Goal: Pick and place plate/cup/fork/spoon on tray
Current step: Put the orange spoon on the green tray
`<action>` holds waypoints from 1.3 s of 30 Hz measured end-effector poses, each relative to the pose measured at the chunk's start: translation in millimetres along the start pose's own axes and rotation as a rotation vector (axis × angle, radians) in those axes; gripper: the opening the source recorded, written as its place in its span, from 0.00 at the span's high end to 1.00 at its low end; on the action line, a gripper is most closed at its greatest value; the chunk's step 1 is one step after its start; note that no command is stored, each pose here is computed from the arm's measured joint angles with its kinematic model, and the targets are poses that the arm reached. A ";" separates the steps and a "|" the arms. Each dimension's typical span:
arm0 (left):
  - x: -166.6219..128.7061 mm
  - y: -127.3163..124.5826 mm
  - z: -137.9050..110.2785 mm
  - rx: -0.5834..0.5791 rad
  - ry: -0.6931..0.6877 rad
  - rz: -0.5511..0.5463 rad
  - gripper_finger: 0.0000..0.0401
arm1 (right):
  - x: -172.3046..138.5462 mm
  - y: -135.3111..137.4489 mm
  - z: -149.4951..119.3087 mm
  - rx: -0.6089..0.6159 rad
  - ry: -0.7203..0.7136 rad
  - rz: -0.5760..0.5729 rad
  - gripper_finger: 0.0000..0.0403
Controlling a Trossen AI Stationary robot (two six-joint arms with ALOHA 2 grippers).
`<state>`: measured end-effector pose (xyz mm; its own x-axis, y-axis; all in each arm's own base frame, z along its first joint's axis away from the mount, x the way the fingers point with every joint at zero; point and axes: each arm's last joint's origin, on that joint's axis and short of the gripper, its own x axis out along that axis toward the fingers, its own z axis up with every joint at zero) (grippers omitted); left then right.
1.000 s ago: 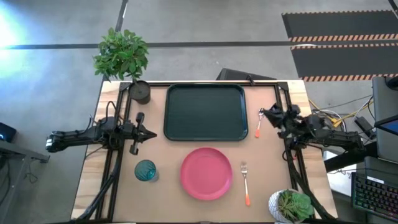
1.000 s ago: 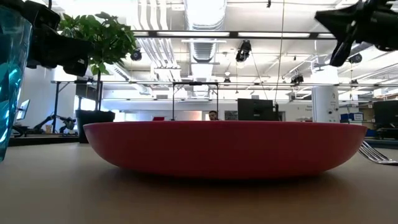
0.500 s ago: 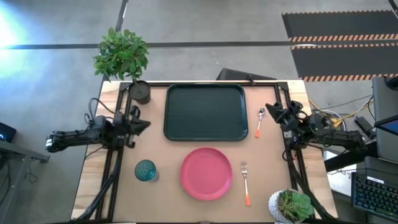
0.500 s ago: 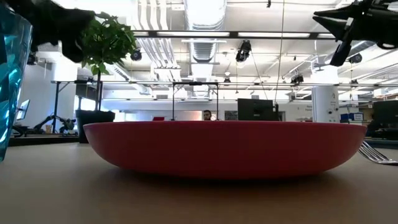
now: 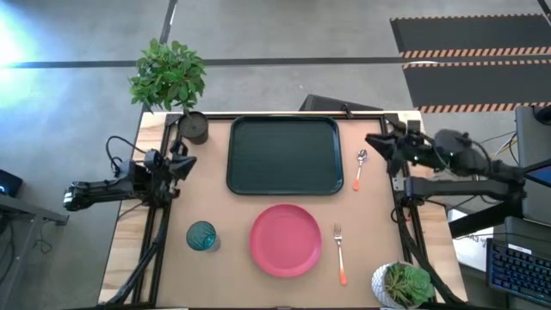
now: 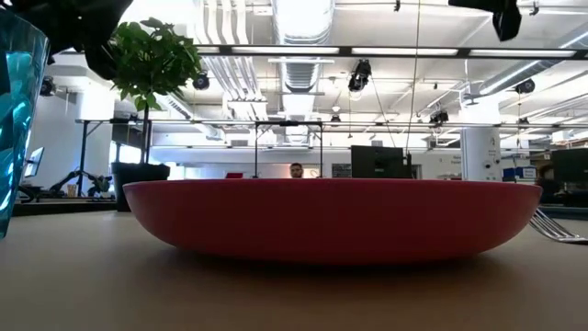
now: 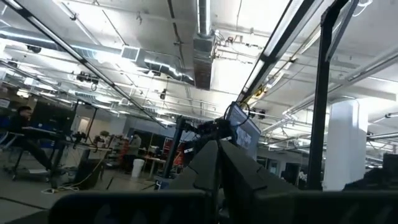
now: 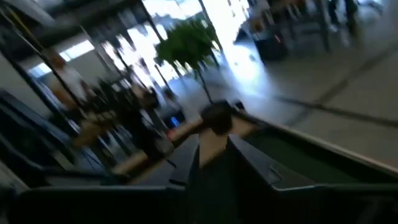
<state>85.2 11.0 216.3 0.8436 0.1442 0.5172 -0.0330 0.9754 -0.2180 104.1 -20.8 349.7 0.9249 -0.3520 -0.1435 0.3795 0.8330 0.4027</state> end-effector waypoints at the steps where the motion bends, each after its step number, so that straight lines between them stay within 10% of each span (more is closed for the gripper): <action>1: 0.0 -0.2 1.1 -0.001 -0.011 -0.002 1.00 | 6.9 4.3 5.7 -0.017 0.061 -0.038 0.77; 11: -1.1 0.6 7.1 -0.001 -0.082 0.056 1.00 | 52.6 29.8 41.0 -0.084 0.419 -0.345 0.67; 22: -1.1 0.4 12.2 -0.005 -0.128 0.081 1.00 | 107.1 44.9 42.6 -0.217 0.434 -0.302 0.67; 39: -1.0 0.6 10.3 -0.012 -0.111 0.075 1.00 | 92.5 43.0 46.7 -0.195 0.439 -0.317 0.66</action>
<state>78.8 13.1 224.2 0.7744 0.2349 0.5875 -0.0868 0.9592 -0.2691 204.9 -37.4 396.0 0.6722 -0.4219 -0.6084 0.5982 0.7937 0.1106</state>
